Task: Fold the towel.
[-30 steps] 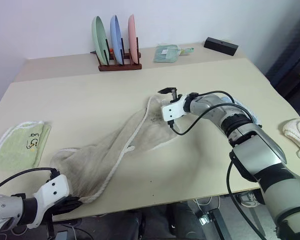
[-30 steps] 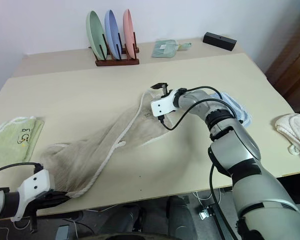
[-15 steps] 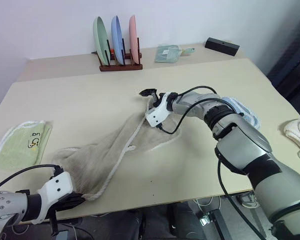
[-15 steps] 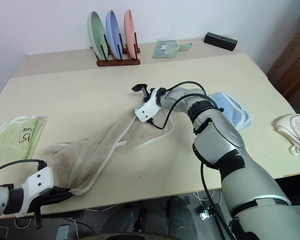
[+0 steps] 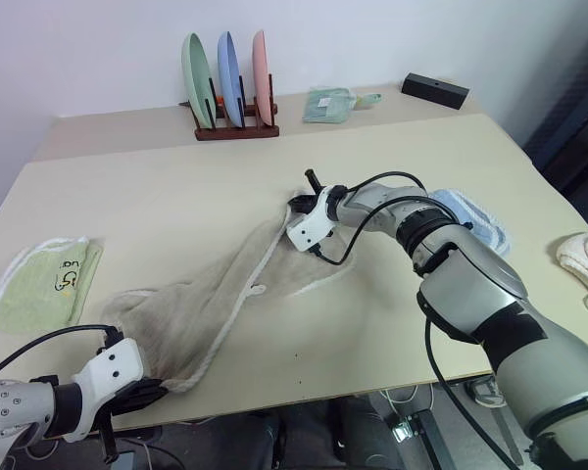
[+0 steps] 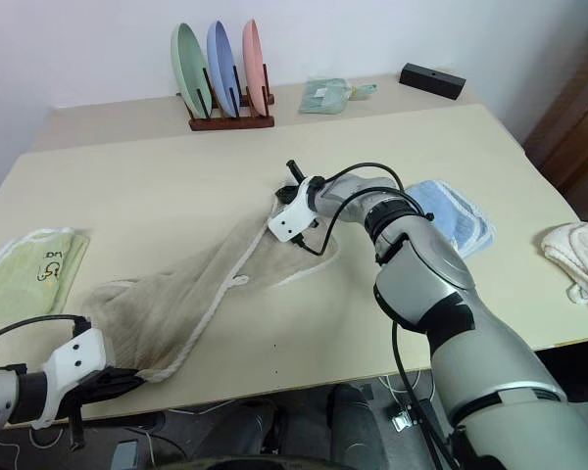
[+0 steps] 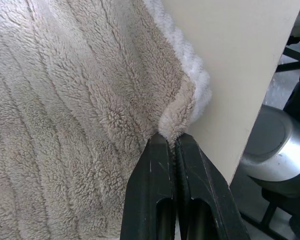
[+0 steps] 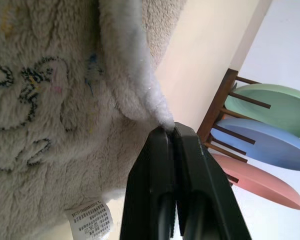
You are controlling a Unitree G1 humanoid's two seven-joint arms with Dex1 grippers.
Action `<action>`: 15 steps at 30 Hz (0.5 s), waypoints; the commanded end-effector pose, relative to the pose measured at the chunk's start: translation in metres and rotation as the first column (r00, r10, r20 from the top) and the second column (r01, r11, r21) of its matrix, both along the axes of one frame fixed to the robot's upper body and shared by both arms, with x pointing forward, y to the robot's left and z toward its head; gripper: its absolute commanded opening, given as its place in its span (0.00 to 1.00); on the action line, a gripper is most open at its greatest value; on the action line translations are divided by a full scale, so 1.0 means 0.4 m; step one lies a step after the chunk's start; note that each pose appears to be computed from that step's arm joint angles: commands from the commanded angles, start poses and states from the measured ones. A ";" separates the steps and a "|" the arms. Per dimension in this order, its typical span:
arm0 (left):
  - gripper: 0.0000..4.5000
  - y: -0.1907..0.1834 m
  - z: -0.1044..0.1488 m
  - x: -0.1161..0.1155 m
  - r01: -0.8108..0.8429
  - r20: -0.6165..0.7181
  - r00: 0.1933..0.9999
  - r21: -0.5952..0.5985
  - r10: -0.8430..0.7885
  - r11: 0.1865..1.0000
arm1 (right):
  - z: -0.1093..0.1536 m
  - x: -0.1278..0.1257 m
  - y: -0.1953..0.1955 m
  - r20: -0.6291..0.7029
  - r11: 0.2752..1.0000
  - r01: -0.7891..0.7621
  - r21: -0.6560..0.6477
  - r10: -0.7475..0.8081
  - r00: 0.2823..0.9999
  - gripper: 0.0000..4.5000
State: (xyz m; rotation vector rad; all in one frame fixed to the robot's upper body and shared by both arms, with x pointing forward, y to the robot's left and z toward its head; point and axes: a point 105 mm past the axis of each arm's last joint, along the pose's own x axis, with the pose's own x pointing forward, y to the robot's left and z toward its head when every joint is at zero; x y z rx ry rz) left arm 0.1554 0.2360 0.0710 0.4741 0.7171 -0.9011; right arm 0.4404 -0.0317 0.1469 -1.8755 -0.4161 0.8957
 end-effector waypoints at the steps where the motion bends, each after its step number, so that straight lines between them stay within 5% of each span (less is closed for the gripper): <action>1: 0.00 -0.005 -0.017 -0.006 -0.003 -0.018 1.000 -0.003 0.003 1.000 | 0.034 0.008 -0.012 0.008 0.997 0.020 0.072 -0.020 1.000 0.01; 5: 0.00 0.010 0.052 0.102 -0.068 0.227 0.971 -0.020 0.071 0.997 | 0.049 0.020 -0.102 -0.033 0.986 0.103 0.128 -0.100 0.994 0.01; 8: 0.00 0.002 0.087 0.131 -0.061 0.299 0.951 -0.043 0.071 0.997 | 0.047 0.012 -0.160 -0.107 0.978 0.148 0.147 -0.133 0.985 0.01; 15: 0.00 0.008 0.090 0.154 -0.054 0.334 0.941 -0.025 0.059 0.998 | -0.038 -0.138 -0.279 -0.421 0.985 0.138 0.105 -0.082 0.903 0.01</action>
